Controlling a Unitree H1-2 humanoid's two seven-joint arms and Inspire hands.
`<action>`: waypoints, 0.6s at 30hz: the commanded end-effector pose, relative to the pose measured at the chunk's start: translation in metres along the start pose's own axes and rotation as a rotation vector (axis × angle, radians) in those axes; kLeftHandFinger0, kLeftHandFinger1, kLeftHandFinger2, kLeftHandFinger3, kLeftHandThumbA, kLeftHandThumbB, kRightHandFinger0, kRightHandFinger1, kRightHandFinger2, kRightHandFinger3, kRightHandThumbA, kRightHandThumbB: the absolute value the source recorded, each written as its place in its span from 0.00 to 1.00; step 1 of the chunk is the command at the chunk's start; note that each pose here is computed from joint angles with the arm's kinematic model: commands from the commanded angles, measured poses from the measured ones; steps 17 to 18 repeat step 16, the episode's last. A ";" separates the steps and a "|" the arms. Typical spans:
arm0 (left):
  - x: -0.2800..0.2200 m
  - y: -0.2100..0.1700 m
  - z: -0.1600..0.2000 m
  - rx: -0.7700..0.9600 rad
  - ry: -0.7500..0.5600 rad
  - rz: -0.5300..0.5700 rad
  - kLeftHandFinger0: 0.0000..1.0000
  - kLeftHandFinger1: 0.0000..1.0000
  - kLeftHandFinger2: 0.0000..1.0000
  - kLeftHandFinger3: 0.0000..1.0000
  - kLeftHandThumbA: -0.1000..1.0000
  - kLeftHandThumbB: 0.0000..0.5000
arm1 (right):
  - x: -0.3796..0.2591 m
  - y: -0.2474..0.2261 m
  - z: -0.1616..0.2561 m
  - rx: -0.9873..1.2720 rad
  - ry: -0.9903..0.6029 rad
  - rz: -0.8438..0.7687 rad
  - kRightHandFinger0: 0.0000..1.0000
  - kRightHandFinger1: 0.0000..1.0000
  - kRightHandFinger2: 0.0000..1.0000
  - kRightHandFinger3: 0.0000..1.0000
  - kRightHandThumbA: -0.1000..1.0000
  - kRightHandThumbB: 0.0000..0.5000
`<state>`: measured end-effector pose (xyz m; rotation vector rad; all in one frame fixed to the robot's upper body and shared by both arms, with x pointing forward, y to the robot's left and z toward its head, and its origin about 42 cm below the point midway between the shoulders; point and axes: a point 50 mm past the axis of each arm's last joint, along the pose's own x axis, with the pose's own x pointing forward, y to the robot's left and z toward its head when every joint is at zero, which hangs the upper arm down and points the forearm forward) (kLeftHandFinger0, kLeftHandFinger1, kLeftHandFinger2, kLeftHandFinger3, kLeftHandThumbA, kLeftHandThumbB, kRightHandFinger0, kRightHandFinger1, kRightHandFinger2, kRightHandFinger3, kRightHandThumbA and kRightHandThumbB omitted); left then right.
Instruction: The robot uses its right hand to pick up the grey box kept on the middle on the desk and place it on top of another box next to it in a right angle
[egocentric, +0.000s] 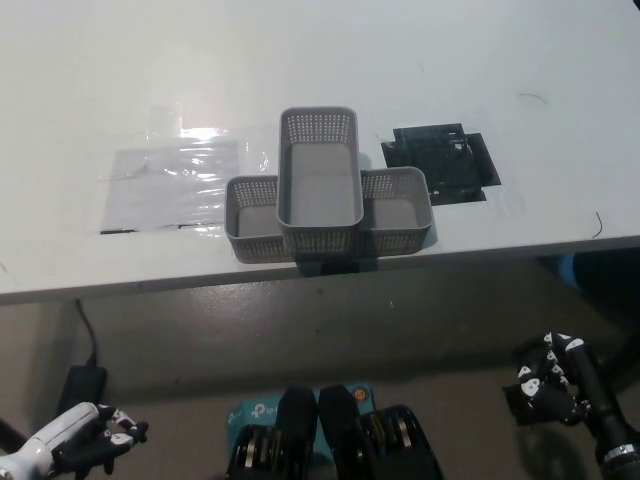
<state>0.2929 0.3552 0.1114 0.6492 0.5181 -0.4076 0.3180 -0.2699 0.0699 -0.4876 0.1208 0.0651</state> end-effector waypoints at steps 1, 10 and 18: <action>-0.004 0.010 0.005 0.020 -0.026 0.044 0.13 0.05 0.21 0.51 0.63 0.27 | 0.001 -0.010 0.005 -0.036 -0.023 -0.040 0.00 0.03 0.16 0.47 0.44 0.14; -0.005 0.010 0.005 0.020 -0.022 0.045 0.11 0.04 0.16 0.51 0.64 0.28 | 0.000 -0.010 0.007 -0.050 -0.002 -0.029 0.01 0.03 0.16 0.48 0.44 0.11; -0.006 0.009 0.006 0.021 -0.025 0.045 0.12 0.05 0.18 0.50 0.64 0.27 | 0.001 -0.009 0.006 -0.049 -0.007 -0.033 0.00 0.03 0.16 0.48 0.44 0.12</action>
